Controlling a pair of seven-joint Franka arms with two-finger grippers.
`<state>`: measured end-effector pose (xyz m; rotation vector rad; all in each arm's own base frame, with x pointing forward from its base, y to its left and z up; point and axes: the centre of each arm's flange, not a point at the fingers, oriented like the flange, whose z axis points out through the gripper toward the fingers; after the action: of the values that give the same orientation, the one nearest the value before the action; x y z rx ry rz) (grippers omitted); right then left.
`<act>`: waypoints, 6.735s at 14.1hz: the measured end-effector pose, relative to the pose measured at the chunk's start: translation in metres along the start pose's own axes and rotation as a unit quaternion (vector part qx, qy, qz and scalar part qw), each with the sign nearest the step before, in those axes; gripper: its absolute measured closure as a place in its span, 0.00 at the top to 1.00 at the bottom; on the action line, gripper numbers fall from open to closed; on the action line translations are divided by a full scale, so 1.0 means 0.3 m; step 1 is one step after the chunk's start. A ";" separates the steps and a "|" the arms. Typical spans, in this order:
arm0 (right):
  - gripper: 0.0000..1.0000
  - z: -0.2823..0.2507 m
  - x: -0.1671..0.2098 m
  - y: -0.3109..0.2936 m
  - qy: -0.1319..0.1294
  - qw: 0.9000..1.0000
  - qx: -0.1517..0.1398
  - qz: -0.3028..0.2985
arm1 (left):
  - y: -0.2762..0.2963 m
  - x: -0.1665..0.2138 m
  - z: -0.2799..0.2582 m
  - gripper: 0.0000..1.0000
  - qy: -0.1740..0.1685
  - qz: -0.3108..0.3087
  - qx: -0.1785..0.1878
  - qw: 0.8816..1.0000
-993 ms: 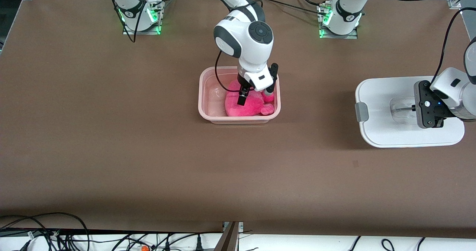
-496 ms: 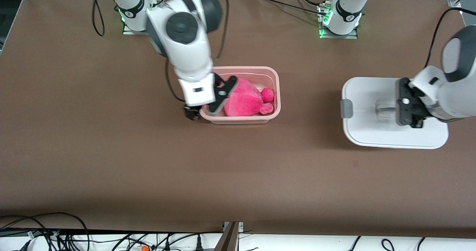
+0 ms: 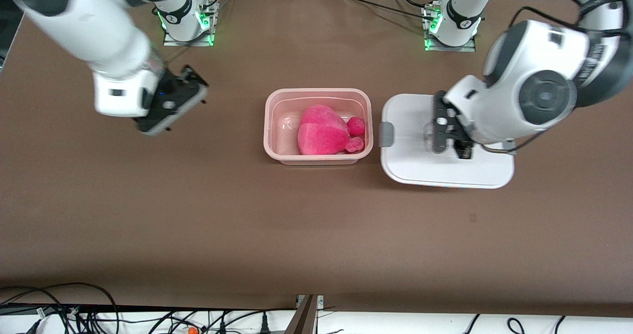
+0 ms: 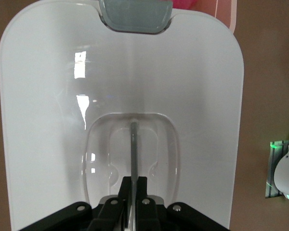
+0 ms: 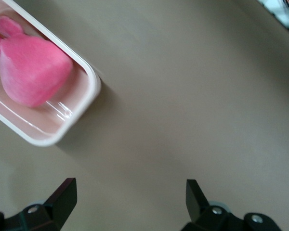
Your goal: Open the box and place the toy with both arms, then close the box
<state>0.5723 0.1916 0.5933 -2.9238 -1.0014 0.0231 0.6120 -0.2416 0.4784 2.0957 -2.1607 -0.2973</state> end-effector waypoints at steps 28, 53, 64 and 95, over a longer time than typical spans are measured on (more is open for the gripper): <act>1.00 -0.029 -0.296 0.280 -0.036 0.965 -0.002 0.260 | 0.309 0.986 0.426 0.07 0.007 -0.069 0.061 0.996; 1.00 -0.053 -0.292 0.294 -0.028 0.965 -0.005 0.262 | 0.280 0.976 0.422 0.07 0.011 -0.075 0.069 0.995; 1.00 -0.053 -0.291 0.293 -0.027 0.965 -0.005 0.262 | 0.245 0.968 0.394 0.37 0.026 -0.093 0.083 0.992; 1.00 -0.059 -0.288 0.292 -0.025 0.965 -0.006 0.261 | 0.168 -0.780 -0.398 1.00 0.082 -0.659 0.072 0.744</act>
<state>0.5583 0.0688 0.6061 -3.1144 -0.2067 0.1125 0.5974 -0.0138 0.6179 3.1565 -0.2453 -0.0116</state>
